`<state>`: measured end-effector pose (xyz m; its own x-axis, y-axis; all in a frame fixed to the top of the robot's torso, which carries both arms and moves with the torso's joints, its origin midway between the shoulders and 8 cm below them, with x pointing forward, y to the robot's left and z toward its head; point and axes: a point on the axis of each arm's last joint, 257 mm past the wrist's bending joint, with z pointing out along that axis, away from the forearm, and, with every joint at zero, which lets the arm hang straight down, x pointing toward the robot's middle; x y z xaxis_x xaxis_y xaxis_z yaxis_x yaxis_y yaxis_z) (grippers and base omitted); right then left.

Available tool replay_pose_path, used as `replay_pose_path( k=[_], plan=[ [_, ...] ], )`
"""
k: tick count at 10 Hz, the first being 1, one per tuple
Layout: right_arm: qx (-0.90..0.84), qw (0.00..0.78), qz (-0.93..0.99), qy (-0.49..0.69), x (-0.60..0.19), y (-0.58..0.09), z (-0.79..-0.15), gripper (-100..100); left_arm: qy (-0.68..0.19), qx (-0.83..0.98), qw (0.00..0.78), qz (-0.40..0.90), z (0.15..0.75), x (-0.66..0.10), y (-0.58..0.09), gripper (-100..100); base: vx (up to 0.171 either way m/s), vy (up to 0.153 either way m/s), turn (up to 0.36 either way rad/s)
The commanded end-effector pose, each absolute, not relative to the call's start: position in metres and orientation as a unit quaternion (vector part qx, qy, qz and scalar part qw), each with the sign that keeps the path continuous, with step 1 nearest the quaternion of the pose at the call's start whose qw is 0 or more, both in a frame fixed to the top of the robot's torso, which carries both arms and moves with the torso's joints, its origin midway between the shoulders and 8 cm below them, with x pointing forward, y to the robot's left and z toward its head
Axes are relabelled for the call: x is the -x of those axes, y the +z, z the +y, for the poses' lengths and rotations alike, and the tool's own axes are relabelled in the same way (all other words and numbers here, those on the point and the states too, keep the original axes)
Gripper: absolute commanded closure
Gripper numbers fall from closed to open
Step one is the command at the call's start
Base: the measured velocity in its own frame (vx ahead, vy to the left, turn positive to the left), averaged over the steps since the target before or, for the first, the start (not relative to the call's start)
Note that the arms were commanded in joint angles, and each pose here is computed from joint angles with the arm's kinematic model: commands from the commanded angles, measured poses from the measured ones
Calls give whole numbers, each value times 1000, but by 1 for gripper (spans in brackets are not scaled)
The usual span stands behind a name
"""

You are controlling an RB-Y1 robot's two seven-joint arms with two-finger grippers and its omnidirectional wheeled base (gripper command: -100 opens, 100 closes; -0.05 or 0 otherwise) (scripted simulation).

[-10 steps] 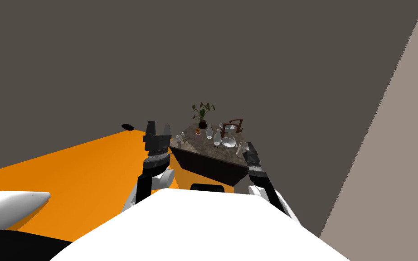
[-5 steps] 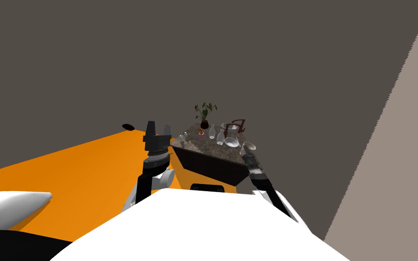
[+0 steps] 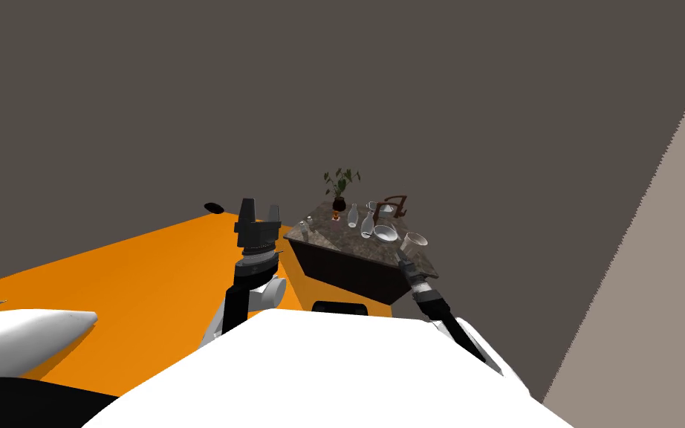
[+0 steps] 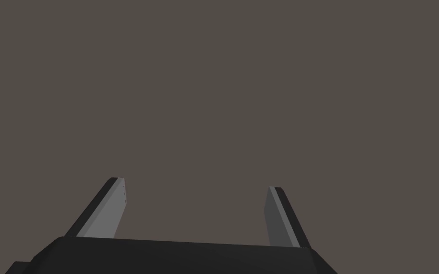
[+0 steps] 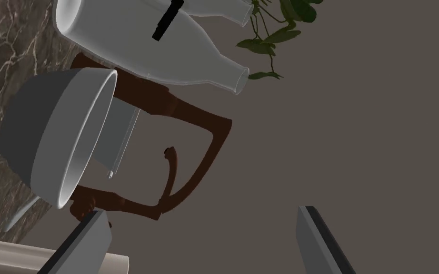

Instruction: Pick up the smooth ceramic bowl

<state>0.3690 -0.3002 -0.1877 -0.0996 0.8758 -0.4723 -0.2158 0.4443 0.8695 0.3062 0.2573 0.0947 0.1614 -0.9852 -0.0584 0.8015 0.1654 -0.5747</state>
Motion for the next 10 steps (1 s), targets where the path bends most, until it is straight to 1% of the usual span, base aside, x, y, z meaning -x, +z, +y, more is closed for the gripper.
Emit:
replay_pose_path(
  k=[1,2,3,4,5,6,7,8,10],
  plan=[
    [-264,605,615,433,-365,-200,-301,-100,-610,212,732,217,257,-306,95,0,-14,115,7],
    [-255,595,642,411,-359,-223,-307,-100,-610,212,732,217,257,-306,95,0,2,124,36],
    [-244,593,650,407,-358,-222,-309,-100,-610,212,732,217,257,-306,95,0,10,97,12],
    [-236,583,676,385,-351,-244,-315,-100,-610,212,732,217,257,-306,95,0,1,116,57],
    [-223,580,686,379,-350,-244,-318,-100,-610,212,732,217,257,-306,95,0,1,89,20],
    [-214,568,710,357,-342,-265,-326,-100,-610,212,732,217,257,-306,95,0,7,109,55],
    [-204,566,717,352,-341,-265,-329,-100,-610,212,732,217,257,-306,95,0,-4,100,30],
    [-194,552,741,329,-331,-286,-339,-100,-610,212,732,217,257,-306,95,0,-9,115,79],
    [-176,548,752,321,-331,-285,-345,-100,-610,212,732,217,257,-306,95,0,6,54,11]
  ],
)
